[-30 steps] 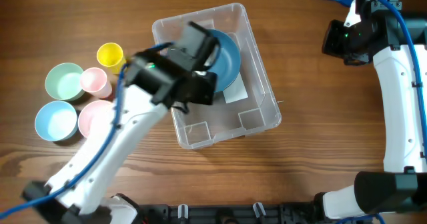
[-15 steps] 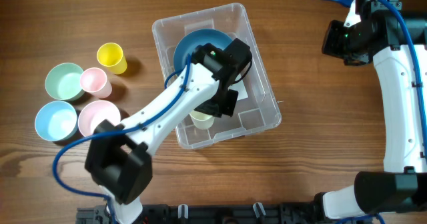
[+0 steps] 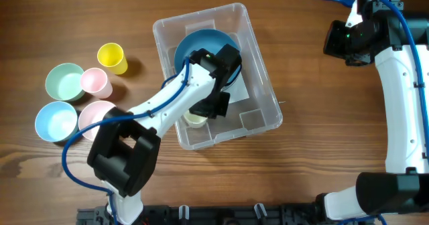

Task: Pack container
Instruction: 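Carry the cream cup into the container and release it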

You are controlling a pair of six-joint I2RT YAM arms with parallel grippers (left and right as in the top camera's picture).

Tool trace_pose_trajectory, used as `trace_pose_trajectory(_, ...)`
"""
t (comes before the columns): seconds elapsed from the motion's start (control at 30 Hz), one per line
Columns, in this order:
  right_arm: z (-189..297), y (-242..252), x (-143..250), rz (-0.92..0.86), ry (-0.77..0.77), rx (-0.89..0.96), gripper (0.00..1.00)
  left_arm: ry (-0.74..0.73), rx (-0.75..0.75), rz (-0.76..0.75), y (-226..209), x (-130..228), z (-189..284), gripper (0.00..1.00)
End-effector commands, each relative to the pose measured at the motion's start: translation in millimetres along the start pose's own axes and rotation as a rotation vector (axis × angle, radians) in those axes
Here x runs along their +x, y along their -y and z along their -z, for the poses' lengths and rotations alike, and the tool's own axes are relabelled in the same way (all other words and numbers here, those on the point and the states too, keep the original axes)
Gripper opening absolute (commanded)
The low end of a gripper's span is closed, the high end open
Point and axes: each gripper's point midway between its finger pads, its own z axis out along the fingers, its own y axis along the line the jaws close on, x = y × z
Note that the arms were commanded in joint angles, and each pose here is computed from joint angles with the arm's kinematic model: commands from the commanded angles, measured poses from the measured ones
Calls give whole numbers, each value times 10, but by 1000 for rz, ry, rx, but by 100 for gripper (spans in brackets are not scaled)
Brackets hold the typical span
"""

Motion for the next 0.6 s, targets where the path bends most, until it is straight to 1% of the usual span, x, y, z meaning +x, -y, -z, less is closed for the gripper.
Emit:
trace_pose_trajectory(0.0,-25,-19,12,5,-11,-10,7,-20,-42,6,-99,32,-76,28)
trace_pose_trajectory(0.03,-25,-19,11,5,-10,-9,7,-12,-38,5,-98,31,-33,32)
trace_pose_trajectory(0.17,-25,-19,14,5,-12,-10,7,85,4,4,-43,-71,290,34)
trace_pose_trajectory(0.27,-24,-3,69,5,-34,-3,7,216,22,5,-54,-165,716,47)
trace_pose_trajectory(0.33,-18,27,177,6,-78,9,8,358,10,39,-241,-190,1146,54)
trace_pose_trajectory(0.37,-22,34,208,7,-91,12,8,399,18,62,-329,-186,1282,54)
trace_pose_trajectory(0.43,-61,46,272,8,-116,17,8,451,35,104,-473,-183,1455,54)
trace_pose_trajectory(0.5,-152,73,385,9,-159,28,9,508,47,169,-707,-166,1649,57)
trace_pose_trajectory(0.53,-265,75,524,10,-211,23,9,548,50,228,-918,-144,1782,62)
trace_pose_trajectory(0.57,-334,60,615,9,-244,11,9,568,50,264,-1042,-129,1846,63)
